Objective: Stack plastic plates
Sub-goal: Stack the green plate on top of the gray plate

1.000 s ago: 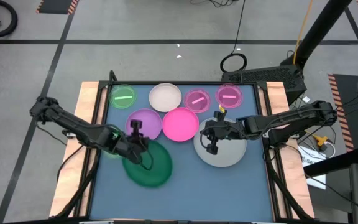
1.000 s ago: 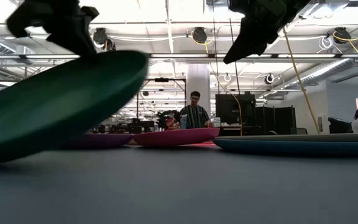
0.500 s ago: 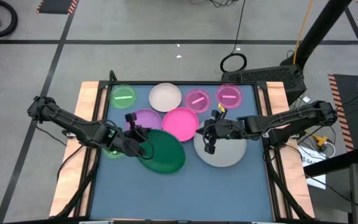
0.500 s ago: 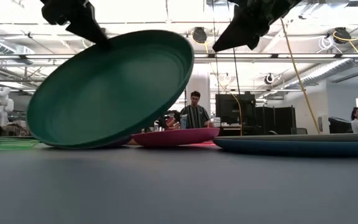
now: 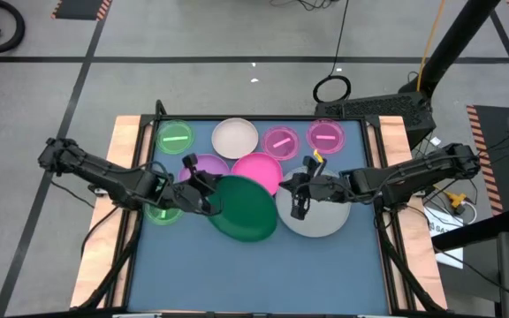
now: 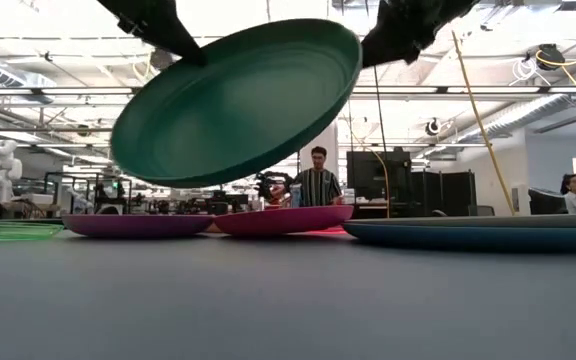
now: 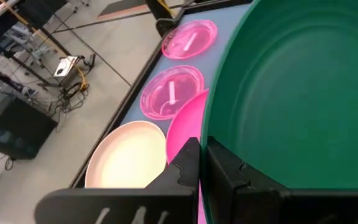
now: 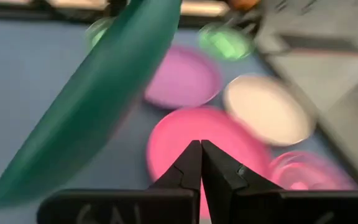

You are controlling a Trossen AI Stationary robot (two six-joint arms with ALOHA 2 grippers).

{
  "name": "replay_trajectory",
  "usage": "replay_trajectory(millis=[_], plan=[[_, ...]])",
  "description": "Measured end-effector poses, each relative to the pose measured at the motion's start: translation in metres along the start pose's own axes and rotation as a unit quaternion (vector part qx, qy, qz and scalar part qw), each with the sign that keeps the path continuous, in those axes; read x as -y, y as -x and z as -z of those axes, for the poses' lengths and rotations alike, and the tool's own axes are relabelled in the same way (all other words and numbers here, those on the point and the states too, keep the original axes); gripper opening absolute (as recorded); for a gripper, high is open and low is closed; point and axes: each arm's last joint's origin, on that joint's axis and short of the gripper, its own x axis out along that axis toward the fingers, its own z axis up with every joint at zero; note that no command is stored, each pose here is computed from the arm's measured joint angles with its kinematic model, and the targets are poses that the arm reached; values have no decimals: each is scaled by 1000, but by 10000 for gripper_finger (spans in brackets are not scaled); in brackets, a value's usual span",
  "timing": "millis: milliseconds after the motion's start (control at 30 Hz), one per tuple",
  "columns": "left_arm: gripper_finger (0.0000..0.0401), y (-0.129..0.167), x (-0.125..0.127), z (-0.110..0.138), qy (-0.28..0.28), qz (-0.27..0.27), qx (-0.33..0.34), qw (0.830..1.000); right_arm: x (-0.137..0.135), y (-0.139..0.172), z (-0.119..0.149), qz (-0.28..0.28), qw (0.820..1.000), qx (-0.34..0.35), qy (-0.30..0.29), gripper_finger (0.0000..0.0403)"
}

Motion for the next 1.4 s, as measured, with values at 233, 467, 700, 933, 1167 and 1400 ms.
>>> replay_trajectory(millis=[233,467,700,933,1167,1400], plan=[[10,-7,-10,-1,39,-34,-2,999,-11,11,-9,92,994,64,11,4],[10,-12,-16,-3,50,-50,-1,997,-10,11,-12,90,992,78,-31,30],[10,-13,-17,-3,49,-54,0,997,-9,11,-11,118,989,75,-42,121],[10,-13,-17,-8,55,-53,19,997,-6,0,-9,127,988,70,-57,172],[10,-13,-17,-10,57,-52,27,997,-3,-4,-8,134,987,66,-65,165],[10,-21,-21,-5,49,-87,4,995,0,3,-15,131,985,83,-80,163]])
